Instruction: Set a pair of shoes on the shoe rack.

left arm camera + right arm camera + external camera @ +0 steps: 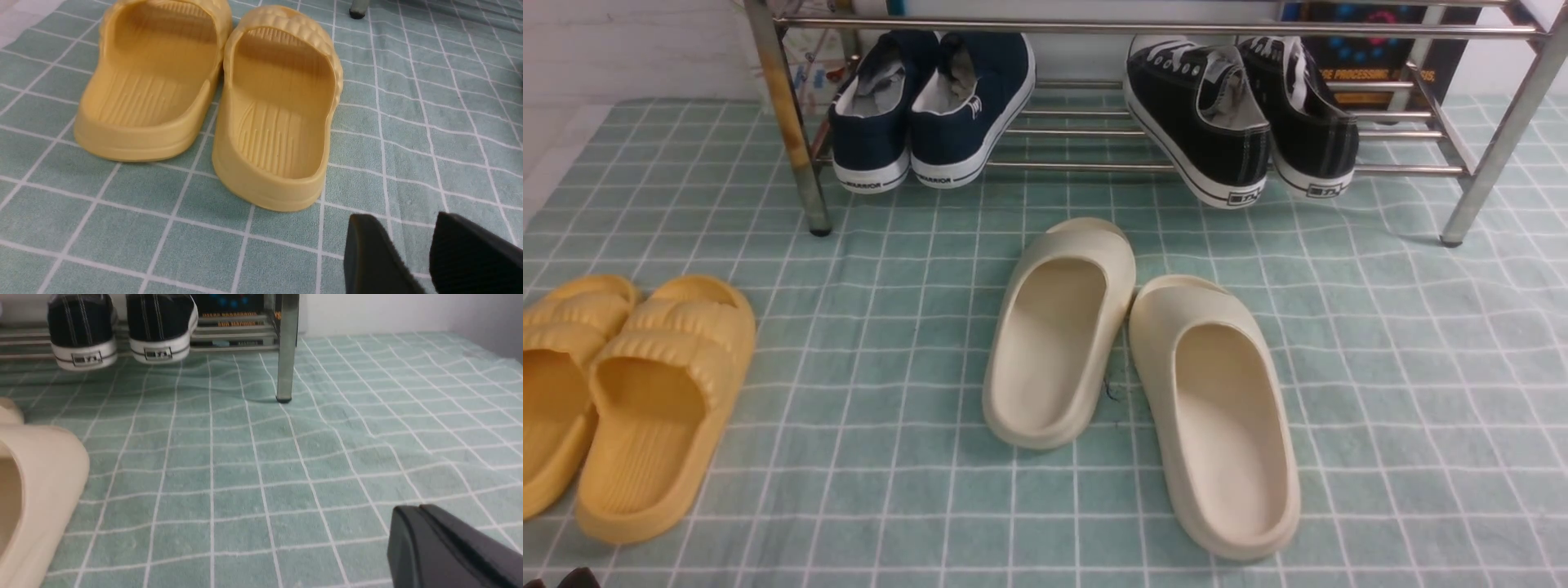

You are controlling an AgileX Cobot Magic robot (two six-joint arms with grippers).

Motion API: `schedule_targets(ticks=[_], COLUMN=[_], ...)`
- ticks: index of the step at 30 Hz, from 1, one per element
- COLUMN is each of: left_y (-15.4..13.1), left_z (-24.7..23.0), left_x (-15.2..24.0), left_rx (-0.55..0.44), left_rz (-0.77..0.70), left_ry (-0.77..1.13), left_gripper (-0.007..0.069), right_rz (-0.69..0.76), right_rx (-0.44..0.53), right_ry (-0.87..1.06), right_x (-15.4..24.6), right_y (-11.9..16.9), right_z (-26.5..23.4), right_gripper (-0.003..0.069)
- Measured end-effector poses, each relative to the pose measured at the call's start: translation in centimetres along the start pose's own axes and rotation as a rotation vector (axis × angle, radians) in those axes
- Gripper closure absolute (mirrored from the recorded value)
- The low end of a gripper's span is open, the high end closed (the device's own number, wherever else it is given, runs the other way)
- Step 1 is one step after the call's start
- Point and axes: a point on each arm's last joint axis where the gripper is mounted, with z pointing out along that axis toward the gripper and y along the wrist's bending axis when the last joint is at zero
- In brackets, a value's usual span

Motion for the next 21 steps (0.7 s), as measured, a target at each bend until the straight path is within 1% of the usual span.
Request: schedule_targets(ticks=[5,11,21], left_y=[0.00,0.00,0.00], left_z=[0.00,0.00,0.00], left_x=[0.00,0.00,0.00], left_rx=[0.000,-0.001,-0.001], left_rz=[0.000,0.000,0.000], left_ry=[0.000,0.000,0.000], left_gripper=[0.0386,0.0386,0.0386], right_rz=[0.000,-0.056,-0.047], right_rx=[0.021,0.017,0.010], right_ry=[0.094,0.103,0.141], right_x=[0.85,0.93,1.12], right_y=[-0.19,-0.18,-0.11], right_z=[-0.04,-0.05,-0.14], right_gripper=[0.0662,0.0664,0.0664])
